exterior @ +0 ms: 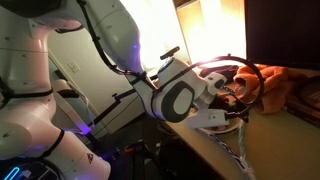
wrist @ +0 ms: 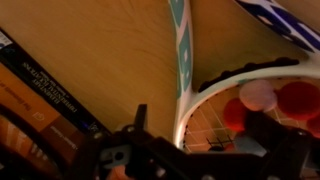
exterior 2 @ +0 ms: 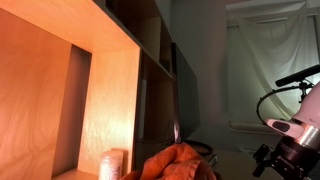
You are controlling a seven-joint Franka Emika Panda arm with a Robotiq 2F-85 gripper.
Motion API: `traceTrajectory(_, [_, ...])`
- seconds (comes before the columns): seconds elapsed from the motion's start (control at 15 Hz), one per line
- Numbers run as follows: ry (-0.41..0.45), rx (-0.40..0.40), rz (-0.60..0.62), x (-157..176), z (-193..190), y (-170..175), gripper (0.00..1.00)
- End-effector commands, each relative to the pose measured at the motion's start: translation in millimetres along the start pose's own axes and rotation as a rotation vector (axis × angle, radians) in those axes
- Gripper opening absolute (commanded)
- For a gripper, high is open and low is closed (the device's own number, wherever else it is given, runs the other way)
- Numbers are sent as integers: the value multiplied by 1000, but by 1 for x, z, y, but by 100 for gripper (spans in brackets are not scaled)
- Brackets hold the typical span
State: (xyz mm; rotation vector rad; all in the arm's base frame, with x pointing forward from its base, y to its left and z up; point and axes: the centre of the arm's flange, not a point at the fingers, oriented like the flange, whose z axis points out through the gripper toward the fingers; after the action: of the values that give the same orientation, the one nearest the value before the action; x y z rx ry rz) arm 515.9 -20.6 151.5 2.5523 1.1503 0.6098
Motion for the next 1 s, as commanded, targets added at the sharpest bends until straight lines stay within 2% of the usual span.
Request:
traceTrajectory(0.0, [-5,12,37,-13,-6,-4,100])
traceTrajectory(0.2, [4,10,44,-16,-10,-4,100])
traceTrajectory(0.47, [79,5,70,-20,-23,-3,100])
traceTrajectory(0.93, [102,18,120,-26,-25,6,100])
